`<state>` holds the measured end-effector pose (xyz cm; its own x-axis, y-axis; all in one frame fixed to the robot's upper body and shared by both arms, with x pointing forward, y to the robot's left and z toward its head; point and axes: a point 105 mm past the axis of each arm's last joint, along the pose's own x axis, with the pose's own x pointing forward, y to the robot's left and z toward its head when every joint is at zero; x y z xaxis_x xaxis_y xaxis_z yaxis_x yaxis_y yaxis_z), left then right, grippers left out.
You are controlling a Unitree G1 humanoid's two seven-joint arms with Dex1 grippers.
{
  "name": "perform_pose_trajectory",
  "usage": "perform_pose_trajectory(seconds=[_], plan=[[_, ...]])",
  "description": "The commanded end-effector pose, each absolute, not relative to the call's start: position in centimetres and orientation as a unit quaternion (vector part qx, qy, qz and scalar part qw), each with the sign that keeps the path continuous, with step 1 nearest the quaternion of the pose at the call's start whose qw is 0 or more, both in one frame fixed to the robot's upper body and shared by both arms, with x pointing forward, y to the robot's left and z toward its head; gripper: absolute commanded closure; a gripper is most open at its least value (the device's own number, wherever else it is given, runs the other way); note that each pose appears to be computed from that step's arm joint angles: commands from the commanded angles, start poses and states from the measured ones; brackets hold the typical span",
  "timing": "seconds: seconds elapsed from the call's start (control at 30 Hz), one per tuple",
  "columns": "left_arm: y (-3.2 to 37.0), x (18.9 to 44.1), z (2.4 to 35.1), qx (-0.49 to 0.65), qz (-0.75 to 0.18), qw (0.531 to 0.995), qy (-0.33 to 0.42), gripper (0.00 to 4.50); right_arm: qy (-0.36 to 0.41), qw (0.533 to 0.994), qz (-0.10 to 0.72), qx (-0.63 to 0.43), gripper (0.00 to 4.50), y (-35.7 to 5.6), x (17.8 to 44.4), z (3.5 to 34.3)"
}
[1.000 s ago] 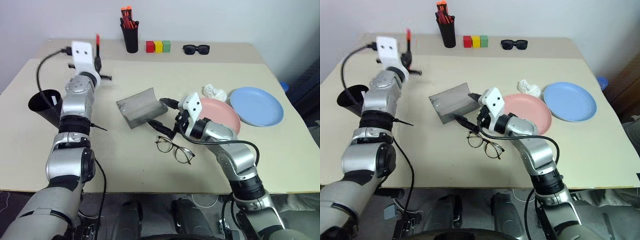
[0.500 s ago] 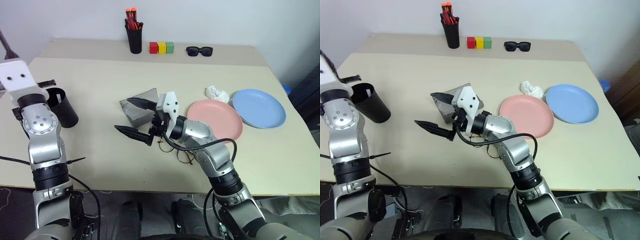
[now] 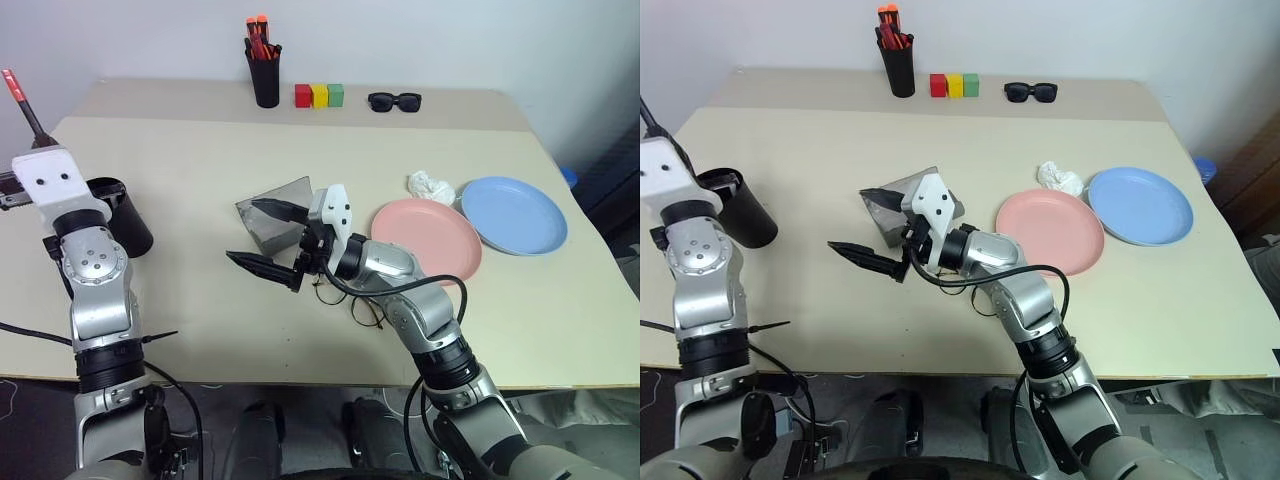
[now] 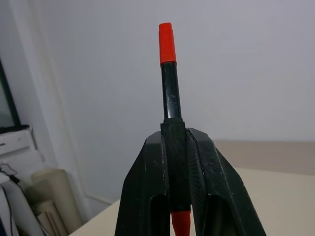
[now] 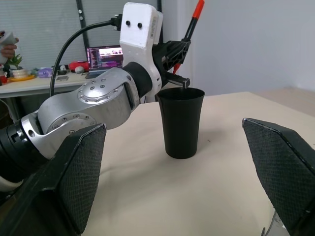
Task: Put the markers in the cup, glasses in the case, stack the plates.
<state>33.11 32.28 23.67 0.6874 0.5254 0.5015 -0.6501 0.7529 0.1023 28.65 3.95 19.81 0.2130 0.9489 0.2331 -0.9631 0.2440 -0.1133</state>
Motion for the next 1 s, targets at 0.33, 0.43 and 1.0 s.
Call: perform_pose_trajectory(seconds=[0.33,0.43,1.0], plan=[[31.08,32.90,23.05,0.143,0.321,0.907,-0.234,4.46,-0.158,0.777,0.608,0.032,0.00,3.94,28.37,21.37],[31.06,32.84,22.98,0.145,0.324,0.906,-0.232,4.46,-0.158,0.777,0.608,0.033,0.00,3.93,28.39,21.39],[30.90,32.58,22.83,0.151,0.331,0.902,-0.232,2.60,-0.156,0.777,0.609,0.036,0.00,4.01,28.46,21.39]])
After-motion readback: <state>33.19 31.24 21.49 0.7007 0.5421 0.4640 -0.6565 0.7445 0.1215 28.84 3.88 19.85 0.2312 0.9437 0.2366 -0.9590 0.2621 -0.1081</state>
